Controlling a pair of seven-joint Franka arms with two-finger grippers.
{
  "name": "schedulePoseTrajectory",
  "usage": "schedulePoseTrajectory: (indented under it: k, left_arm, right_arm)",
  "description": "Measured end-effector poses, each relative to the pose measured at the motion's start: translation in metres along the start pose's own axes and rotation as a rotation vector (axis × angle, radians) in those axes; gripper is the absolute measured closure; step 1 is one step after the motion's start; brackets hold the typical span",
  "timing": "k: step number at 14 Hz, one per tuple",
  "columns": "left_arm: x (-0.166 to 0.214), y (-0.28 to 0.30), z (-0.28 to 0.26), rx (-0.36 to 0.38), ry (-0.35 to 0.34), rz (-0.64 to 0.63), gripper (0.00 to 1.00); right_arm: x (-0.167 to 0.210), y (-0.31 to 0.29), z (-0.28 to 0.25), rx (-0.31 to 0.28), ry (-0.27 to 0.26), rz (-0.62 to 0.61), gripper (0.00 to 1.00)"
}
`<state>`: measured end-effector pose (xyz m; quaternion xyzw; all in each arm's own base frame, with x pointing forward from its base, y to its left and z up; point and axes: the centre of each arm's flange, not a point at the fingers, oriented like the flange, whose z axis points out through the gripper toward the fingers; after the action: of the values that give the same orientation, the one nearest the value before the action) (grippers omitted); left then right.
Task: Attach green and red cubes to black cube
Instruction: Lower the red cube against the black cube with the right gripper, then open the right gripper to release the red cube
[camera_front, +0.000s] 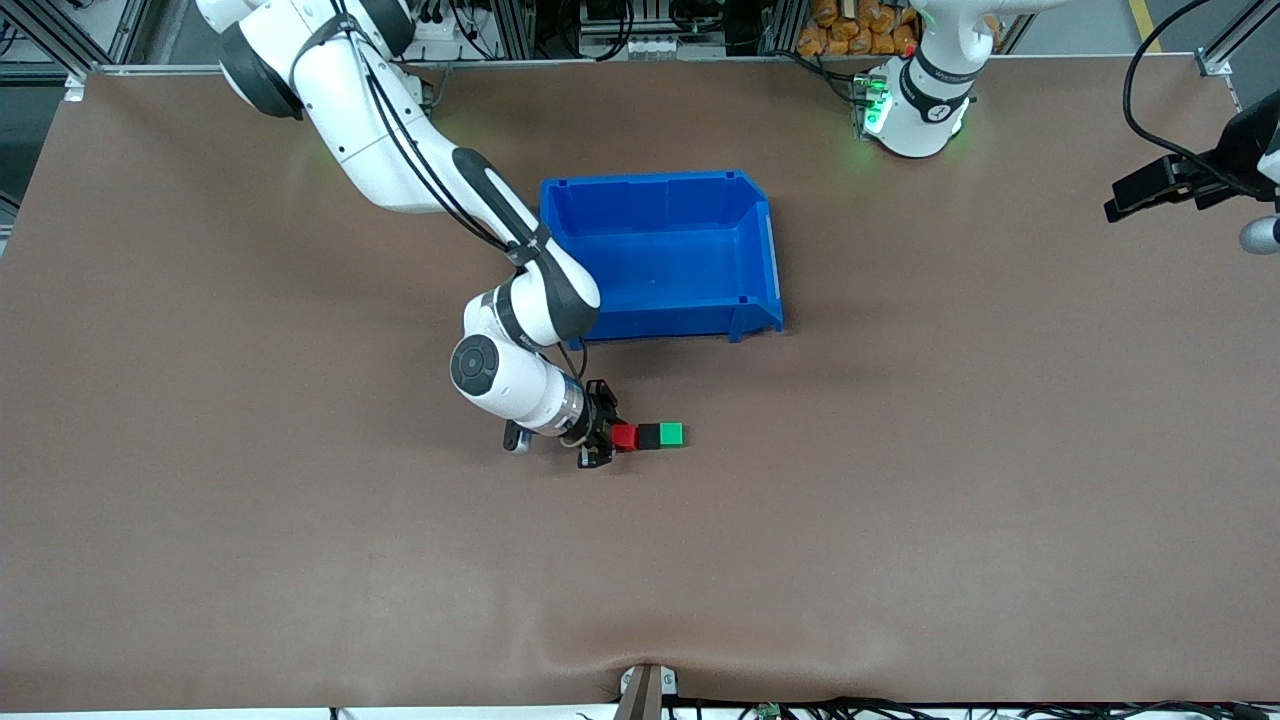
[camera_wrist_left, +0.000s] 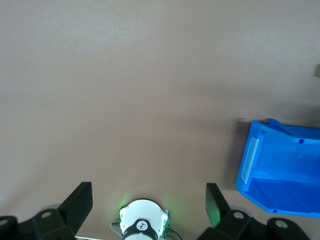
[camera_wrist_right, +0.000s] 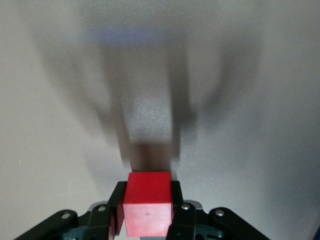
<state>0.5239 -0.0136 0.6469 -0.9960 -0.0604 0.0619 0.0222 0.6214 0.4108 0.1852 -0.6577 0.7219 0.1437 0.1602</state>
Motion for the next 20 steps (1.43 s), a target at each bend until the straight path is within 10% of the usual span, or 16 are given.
schedulePoseTrajectory:
  k: [12, 20]
  left_arm:
    - [-0.003, 0.036, 0.000, 0.005, 0.018, 0.071, 0.00]
    - [-0.006, 0.056, -0.009, 0.002, 0.053, 0.109, 0.00]
  right_arm:
    - [-0.002, 0.002, 0.006, 0.001, 0.003, -0.008, 0.60]
    - [-0.006, 0.004, 0.006, 0.009, 0.023, -0.047, 0.20]
